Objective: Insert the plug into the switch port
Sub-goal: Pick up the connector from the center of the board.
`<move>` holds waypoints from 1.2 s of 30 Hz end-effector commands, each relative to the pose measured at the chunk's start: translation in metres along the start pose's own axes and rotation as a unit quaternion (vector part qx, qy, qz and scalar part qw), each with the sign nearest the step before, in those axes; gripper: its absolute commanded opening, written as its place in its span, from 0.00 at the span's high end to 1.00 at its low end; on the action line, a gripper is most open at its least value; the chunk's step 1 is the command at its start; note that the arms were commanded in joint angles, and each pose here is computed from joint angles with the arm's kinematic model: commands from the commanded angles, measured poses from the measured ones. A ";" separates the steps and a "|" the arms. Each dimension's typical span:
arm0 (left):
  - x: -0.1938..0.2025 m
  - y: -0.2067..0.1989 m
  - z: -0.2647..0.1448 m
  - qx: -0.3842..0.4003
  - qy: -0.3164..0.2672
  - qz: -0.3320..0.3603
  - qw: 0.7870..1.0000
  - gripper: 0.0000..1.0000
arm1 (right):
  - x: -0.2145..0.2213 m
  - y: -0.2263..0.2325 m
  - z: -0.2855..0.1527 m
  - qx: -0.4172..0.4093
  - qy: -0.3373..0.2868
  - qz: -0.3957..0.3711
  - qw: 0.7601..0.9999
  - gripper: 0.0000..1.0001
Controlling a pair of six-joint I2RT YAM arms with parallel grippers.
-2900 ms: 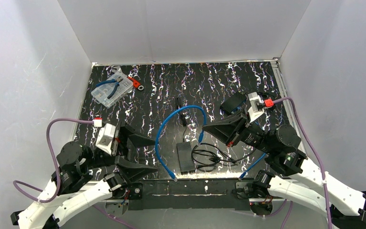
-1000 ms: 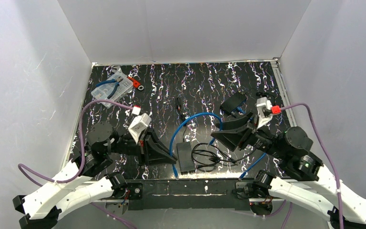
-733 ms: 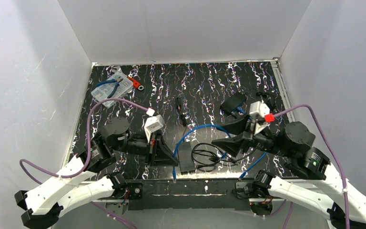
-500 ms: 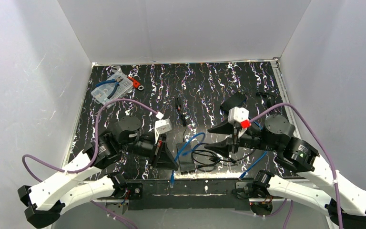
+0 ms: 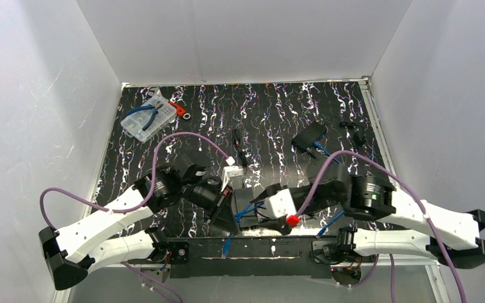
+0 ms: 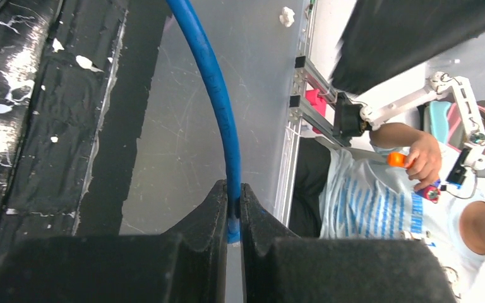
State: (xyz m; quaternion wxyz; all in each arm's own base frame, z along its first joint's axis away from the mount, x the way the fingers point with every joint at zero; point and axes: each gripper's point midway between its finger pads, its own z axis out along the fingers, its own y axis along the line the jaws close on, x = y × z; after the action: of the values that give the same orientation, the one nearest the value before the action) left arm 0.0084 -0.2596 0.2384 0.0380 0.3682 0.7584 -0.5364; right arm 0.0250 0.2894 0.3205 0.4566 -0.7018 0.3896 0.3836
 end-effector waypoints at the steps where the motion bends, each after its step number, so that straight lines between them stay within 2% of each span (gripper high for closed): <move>1: 0.003 -0.021 -0.004 0.044 0.027 -0.013 0.999 1.00 | 0.001 -0.002 0.010 -0.012 0.041 -0.089 0.995 0.37; 5: 0.003 -0.024 -0.003 0.054 0.032 -0.024 0.998 1.00 | 0.009 -0.002 0.024 -0.010 0.070 -0.126 0.990 0.39; 12: 0.004 -0.027 -0.002 0.064 0.036 -0.036 0.997 1.00 | 0.012 0.001 0.042 -0.009 0.079 -0.163 0.983 0.41; 18: 0.004 -0.028 -0.002 0.073 0.037 -0.038 0.996 1.00 | 0.024 0.004 0.054 -0.021 0.106 -0.166 0.980 0.50; 21: 0.004 -0.029 -0.001 0.075 0.036 -0.037 0.996 1.00 | 0.027 0.006 0.058 -0.025 0.109 -0.165 0.980 0.64; 23: 0.004 -0.028 -0.001 0.077 0.037 -0.040 0.996 1.00 | 0.027 0.006 0.060 -0.022 0.110 -0.166 0.980 0.85; 25: 0.005 -0.028 -0.001 0.080 0.037 -0.040 0.995 1.00 | 0.027 0.005 0.060 -0.018 0.113 -0.167 0.979 0.99; 28: 0.003 -0.027 -0.001 0.069 0.025 -0.032 0.997 0.87 | 0.029 0.005 0.059 -0.015 0.119 -0.167 0.979 0.99; 34: -0.015 -0.025 -0.013 0.012 -0.044 0.019 0.999 0.38 | 0.036 0.004 0.045 0.015 0.135 -0.156 0.978 0.99; 36: -0.023 -0.026 -0.019 -0.005 -0.072 0.035 0.997 0.31 | 0.034 0.003 0.040 0.035 0.127 -0.159 0.978 0.99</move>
State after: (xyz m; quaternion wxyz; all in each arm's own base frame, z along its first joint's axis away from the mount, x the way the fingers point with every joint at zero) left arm 0.0013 -0.2602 0.2555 0.0251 0.3509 0.7489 -0.5616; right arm 0.0236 0.3262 0.2575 0.4324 -0.8136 0.3304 0.2049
